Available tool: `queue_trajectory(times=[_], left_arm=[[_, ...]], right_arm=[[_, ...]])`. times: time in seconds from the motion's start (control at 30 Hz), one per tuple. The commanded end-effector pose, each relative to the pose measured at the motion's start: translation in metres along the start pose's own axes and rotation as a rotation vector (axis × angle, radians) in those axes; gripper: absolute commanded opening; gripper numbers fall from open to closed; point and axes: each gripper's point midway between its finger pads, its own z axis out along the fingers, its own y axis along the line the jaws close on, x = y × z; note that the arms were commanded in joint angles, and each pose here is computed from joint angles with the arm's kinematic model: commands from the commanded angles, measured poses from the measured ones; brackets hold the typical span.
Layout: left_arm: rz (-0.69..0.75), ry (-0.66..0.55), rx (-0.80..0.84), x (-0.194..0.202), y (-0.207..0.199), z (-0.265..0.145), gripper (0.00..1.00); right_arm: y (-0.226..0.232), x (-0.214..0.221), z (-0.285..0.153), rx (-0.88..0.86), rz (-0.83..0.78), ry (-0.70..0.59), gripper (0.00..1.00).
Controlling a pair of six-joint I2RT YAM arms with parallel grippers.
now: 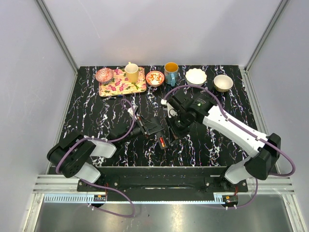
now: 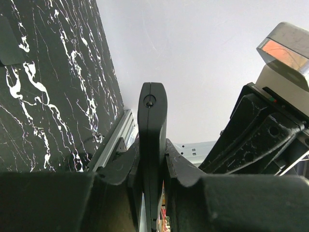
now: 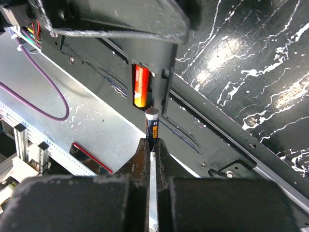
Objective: Load the batteries into the remote control
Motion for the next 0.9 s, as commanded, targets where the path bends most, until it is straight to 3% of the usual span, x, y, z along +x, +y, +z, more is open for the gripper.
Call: queue_trajectory(times=[0.0,0.87], left_arm=[[0.086,-0.058,0.22,-0.012,-0.057,0.005,0.0],[0.127,-0.069,0.227,-0.007,-0.065,-0.004,0.0]], right_arm=[[0.024,-0.013,0.003,-0.051,-0.033,-0.03,0.0],[0.01,-0.004,0.022,0.023,0.005,0.012,0.0]])
